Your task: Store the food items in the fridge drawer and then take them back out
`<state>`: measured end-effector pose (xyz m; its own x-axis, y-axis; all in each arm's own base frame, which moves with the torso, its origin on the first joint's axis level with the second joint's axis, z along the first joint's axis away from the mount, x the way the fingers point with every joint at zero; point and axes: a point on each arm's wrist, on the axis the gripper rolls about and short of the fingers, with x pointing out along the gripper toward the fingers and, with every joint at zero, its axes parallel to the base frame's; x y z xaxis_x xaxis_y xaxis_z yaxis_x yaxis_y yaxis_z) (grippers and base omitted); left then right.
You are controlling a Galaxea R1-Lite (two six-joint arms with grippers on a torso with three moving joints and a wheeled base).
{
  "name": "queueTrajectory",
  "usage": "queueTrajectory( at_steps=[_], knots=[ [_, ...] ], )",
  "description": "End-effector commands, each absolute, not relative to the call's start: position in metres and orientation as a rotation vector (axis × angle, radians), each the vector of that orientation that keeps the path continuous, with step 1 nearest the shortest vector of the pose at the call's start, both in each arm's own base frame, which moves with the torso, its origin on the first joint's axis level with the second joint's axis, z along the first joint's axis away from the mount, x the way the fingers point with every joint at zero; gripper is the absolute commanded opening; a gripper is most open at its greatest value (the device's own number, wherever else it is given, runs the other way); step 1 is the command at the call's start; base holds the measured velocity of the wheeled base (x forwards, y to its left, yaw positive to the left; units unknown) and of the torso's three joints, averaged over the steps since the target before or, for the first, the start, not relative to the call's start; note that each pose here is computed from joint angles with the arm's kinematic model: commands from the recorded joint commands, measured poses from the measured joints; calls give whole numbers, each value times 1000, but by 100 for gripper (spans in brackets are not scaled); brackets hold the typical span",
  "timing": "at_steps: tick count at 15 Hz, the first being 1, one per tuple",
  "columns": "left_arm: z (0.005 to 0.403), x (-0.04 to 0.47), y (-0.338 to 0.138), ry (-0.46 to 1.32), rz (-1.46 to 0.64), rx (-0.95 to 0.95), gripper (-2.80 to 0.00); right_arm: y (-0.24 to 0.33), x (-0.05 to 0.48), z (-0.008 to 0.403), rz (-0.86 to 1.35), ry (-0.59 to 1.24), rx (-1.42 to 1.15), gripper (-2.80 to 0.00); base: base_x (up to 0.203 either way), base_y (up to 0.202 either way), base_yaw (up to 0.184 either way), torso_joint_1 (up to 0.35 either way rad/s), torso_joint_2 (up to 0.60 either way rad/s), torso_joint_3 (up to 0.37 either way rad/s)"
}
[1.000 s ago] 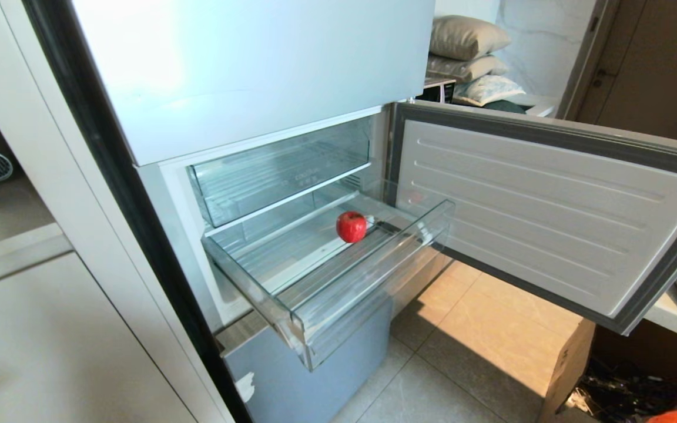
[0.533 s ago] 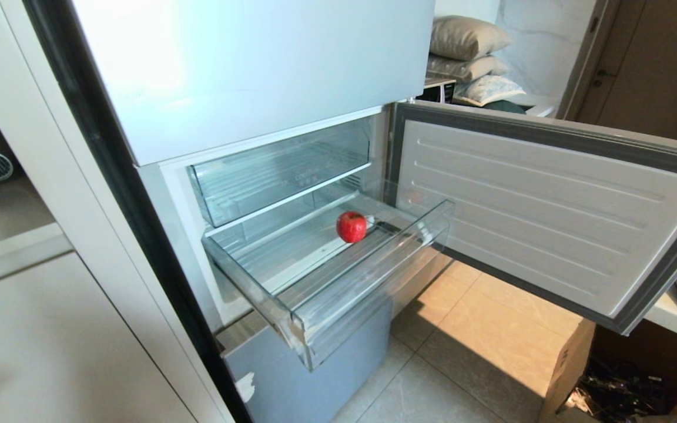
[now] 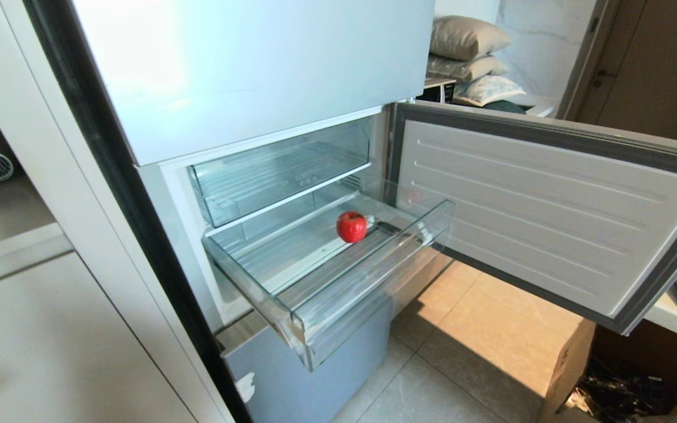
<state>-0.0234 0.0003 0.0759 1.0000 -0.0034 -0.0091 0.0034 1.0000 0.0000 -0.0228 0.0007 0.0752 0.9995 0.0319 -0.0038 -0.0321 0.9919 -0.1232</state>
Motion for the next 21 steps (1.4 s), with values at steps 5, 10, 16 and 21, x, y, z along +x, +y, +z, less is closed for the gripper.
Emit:
queueTrajectory(
  at_steps=[5,10,16,21],
  knots=[
    [76,-23,0,11,-3,0,-280,0,-23,75,23,2,-89,-280,1,-3,55,1,1,2],
    [76,-23,0,11,-3,0,-280,0,-23,75,14,1,-63,-280,1,-11,176,4,3,2],
    [76,-23,0,11,-3,0,-280,0,-23,75,12,1,-57,-280,0,-8,174,2,2,3],
    [76,-23,0,11,-3,0,-280,0,-23,75,25,7,-68,-280,2,-6,155,3,3,3]
  ],
)
